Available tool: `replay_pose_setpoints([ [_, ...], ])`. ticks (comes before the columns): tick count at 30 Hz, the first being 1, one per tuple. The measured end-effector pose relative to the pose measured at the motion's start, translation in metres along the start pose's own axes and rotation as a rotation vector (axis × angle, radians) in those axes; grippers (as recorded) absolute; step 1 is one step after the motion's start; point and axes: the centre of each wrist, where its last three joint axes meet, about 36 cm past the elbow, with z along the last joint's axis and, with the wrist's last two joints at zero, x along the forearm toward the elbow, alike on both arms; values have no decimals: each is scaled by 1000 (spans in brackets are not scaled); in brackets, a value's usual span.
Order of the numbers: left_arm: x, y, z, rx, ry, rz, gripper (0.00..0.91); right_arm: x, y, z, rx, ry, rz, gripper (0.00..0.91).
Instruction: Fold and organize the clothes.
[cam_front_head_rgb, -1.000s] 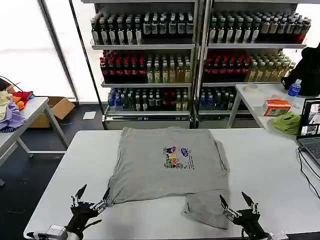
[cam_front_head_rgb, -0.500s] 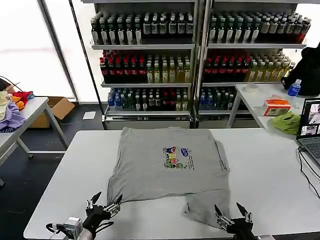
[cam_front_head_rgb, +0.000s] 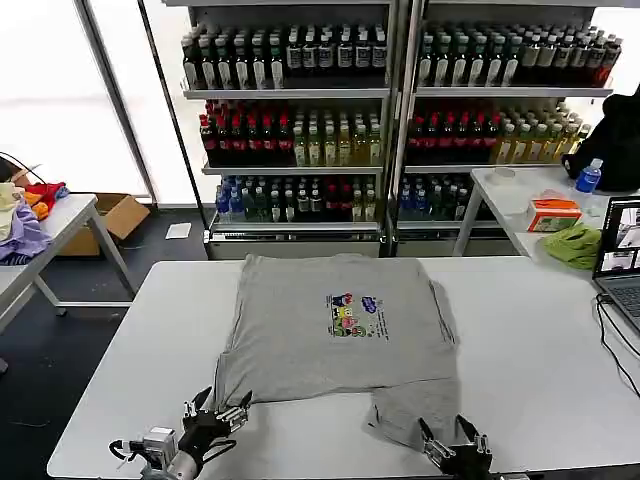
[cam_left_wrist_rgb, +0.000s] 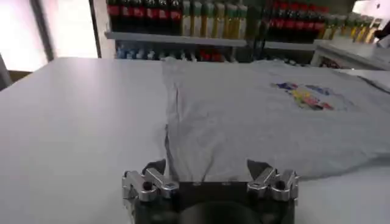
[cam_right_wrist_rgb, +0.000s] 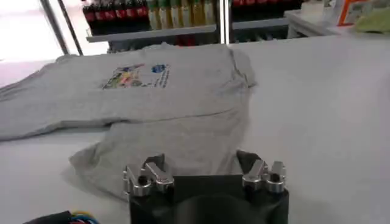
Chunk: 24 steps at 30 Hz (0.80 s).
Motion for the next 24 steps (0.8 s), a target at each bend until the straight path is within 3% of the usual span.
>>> replay_pose_setpoints([
  [15,-8,-6,9,21,-20,24,0,1,-3,3,-10,-39,-76,0],
  [24,-5,-7,6,28,-36,22,0,12,-8,-2,6,-123,-168,0],
])
